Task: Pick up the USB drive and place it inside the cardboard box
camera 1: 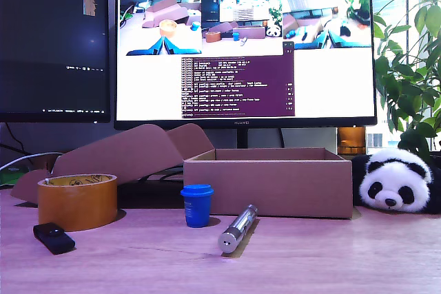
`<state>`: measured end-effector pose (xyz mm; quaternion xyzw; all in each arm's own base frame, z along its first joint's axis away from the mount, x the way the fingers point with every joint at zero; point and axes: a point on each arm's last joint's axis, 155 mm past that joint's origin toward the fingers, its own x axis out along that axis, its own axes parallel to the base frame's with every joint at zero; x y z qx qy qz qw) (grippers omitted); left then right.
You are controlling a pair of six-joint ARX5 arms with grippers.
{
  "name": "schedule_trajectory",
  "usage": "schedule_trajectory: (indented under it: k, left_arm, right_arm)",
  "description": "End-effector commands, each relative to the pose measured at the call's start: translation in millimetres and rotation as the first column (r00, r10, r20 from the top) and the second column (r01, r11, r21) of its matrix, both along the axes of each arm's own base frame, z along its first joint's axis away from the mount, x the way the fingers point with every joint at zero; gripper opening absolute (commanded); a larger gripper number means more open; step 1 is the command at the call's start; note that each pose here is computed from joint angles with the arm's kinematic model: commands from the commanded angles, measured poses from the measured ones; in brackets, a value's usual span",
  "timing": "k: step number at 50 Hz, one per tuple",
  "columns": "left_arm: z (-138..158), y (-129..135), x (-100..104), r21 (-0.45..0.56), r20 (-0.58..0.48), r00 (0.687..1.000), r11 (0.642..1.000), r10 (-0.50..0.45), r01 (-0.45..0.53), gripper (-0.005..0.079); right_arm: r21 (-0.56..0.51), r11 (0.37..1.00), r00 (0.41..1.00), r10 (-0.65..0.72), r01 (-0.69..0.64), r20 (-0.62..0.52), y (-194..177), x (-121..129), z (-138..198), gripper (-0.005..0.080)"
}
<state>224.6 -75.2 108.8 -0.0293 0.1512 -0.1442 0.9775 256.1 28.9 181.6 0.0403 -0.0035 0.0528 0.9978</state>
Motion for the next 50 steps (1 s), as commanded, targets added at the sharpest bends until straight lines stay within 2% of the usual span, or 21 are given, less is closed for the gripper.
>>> schedule_trajectory:
  k: [1,13,21,26,38,50]
  left_arm:
    - [15,-6,5,-0.042,0.073,0.997,0.999,-0.018,0.021,-0.0019]
    - [15,-11,3,-0.059,0.068,0.997,0.997,-0.042,0.046,-0.0019]
    - [14,-26,-3,-0.165,0.027,0.995,0.981,-0.100,0.103,-0.0019]
    - [14,-32,-6,-0.243,-0.003,0.994,0.965,-0.107,0.103,-0.0019]
    - [11,-47,-15,-0.305,-0.044,0.986,0.942,-0.164,0.143,-0.0019]
    - [-3,-49,-20,-0.403,-0.150,0.980,0.913,-0.131,0.060,-0.0019]
  right_arm:
    - [-0.003,1.000,0.976,-0.006,0.006,-0.216,-2,-6,-61,-0.0013]
    - [0.002,1.000,0.976,0.017,-0.017,-0.215,2,-6,-61,-0.0013]
    - [0.017,0.996,0.976,0.091,-0.089,-0.200,16,-8,-57,-0.0013]
    - [0.026,0.991,0.975,0.132,-0.129,-0.180,24,-9,-51,-0.0013]
    - [0.030,0.970,0.963,0.243,-0.241,-0.117,50,-13,-35,-0.0013]
    - [0.024,0.949,0.942,0.315,-0.314,-0.119,69,-20,-36,-0.0013]
